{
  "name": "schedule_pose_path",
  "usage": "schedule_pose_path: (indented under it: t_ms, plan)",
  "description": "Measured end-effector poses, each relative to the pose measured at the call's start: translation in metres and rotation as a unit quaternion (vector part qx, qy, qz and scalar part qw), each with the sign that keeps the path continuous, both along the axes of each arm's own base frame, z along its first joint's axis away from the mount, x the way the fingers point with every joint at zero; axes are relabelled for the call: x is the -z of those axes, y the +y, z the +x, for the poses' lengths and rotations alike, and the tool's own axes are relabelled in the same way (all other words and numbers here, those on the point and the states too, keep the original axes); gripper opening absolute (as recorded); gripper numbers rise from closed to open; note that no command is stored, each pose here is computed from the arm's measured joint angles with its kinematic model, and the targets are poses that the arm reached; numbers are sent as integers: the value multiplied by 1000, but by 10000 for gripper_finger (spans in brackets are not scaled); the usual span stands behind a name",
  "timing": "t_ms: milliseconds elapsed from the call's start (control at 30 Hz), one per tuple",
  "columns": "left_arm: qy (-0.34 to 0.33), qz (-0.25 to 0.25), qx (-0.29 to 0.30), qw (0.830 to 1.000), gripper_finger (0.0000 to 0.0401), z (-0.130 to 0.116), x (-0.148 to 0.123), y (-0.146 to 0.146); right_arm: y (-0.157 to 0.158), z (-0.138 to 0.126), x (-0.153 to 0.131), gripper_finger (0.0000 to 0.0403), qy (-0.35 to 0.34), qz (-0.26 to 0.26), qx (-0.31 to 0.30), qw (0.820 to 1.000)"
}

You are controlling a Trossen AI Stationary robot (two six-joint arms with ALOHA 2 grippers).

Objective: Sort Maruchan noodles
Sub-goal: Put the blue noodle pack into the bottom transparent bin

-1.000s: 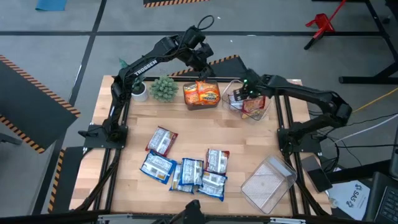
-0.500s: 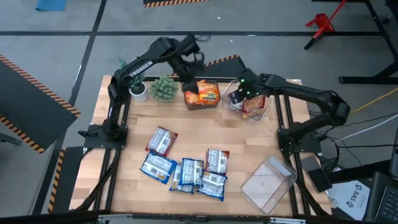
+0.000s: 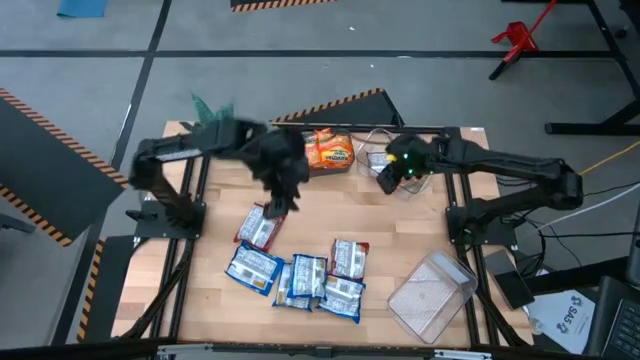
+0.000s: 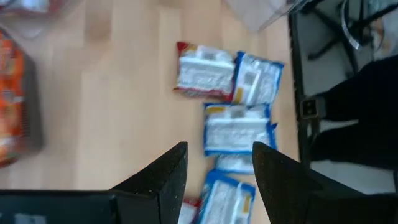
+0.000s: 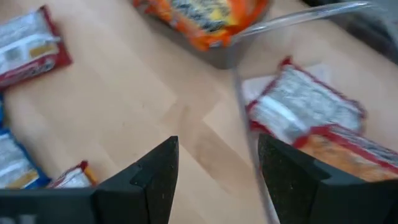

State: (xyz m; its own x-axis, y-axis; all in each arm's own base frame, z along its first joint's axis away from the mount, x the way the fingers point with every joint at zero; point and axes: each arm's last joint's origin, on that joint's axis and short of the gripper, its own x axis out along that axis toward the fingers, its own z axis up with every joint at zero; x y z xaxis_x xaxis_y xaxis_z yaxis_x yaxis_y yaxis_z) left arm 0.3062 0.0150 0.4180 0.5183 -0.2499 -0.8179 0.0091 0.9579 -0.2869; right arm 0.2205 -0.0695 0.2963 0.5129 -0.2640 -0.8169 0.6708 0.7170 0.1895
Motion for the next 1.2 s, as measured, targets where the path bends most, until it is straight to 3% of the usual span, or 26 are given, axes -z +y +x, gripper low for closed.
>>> schedule_pose_path:
  t_ms: [133,300,467,667,833,1100,1200]
  plan:
    - [-5,-11,-30,999,174,-9,29,-25,15,10,9,207,-9,-9,-50,999]
    - [-22,14,-32,999,174,-24,75,-65,48,23,17,207,-39,-49,-210,976]
    - [-75,-56,-63,994,174,-17,129,-94,83,39,26,207,-57,-101,-287,951]
    - [-107,-111,-106,982,174,-17,185,-103,131,72,49,207,-103,-110,-349,925]
    - [-61,-127,-102,985,174,-31,210,-111,178,92,76,207,-125,-114,-399,901]
    - [-76,-84,-157,981,174,-41,220,-125,243,123,109,207,-101,-222,-459,854]
    - [-70,-91,-169,979,174,-42,221,-127,259,136,113,207,-105,-220,-482,841]
